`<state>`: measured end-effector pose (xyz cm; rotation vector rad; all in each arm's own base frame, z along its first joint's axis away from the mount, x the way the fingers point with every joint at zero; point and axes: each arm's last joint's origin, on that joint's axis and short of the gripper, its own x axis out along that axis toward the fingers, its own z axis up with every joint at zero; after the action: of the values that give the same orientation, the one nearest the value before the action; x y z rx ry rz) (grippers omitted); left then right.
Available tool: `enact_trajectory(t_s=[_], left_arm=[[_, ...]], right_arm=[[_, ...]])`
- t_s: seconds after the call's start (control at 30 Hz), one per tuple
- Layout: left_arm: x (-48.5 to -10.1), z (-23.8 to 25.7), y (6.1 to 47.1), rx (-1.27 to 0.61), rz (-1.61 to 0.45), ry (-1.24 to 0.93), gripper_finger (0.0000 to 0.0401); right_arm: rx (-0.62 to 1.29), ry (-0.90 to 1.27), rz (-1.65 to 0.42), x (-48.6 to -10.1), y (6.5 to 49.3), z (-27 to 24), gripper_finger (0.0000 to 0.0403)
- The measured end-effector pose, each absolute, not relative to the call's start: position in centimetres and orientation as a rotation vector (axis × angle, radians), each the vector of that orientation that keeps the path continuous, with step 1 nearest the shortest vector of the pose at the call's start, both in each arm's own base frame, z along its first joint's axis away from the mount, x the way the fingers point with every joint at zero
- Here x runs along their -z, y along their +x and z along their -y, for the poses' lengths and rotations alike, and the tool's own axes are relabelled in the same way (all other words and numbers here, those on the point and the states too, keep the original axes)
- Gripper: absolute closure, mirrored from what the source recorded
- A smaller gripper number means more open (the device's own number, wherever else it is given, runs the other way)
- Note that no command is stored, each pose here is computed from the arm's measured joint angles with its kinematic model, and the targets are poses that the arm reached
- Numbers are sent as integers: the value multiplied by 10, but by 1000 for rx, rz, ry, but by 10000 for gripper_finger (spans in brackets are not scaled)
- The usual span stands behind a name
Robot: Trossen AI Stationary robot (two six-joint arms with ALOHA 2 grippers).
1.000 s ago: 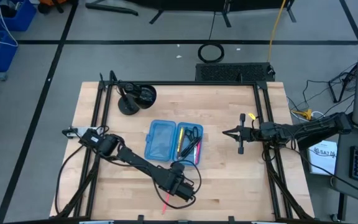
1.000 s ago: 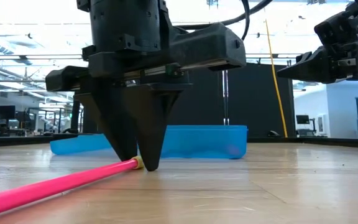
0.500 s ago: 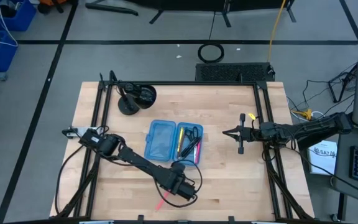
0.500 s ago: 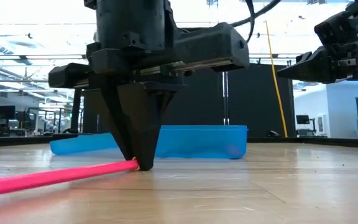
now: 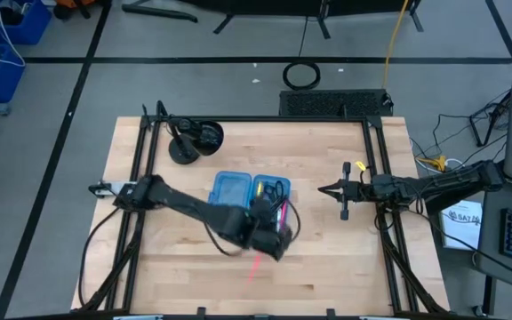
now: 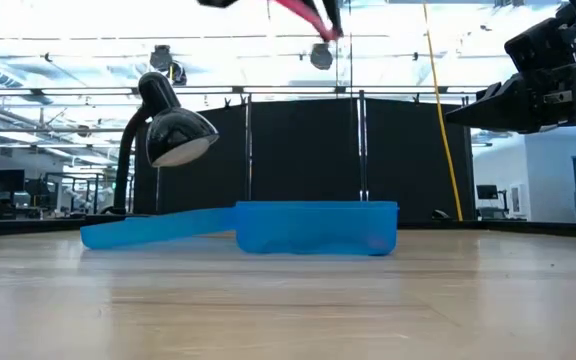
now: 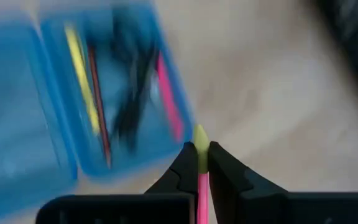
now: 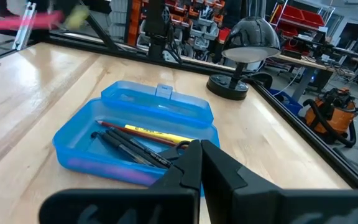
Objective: Pick & place school supplies into a supply box
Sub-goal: Put the pink pencil into the blue box
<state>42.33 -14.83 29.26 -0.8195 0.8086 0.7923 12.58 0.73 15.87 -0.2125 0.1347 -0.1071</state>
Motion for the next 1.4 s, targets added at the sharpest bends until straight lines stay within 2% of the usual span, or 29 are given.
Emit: enact_trajectory(t_s=[0.07, 0.13, 0.27, 0.53, 0.73, 0.97, 1.4], left_arm=[[-309, 133, 421, -828, -715, -785, 384], [-313, 117, 420, -870, -707, -720, 384], [-306, 79, 424, -948, -783, -632, 383], [-271, 11, 438, -998, -870, -657, 383], [-229, -2, 440, -1007, -888, -722, 383], [-201, -11, 438, -1009, -905, -772, 383], [-187, -21, 432, -1053, -927, -812, 382]], right_arm=[[107, -213, -134, -159, 126, -7, 403], [107, -213, -135, -159, 126, -7, 403], [106, -208, -137, -158, 126, -7, 403], [107, -196, -137, -158, 126, -7, 403], [107, -191, -142, -158, 126, -7, 403], [106, -198, -144, -158, 126, -7, 403], [107, -217, -138, -158, 126, -7, 403]])
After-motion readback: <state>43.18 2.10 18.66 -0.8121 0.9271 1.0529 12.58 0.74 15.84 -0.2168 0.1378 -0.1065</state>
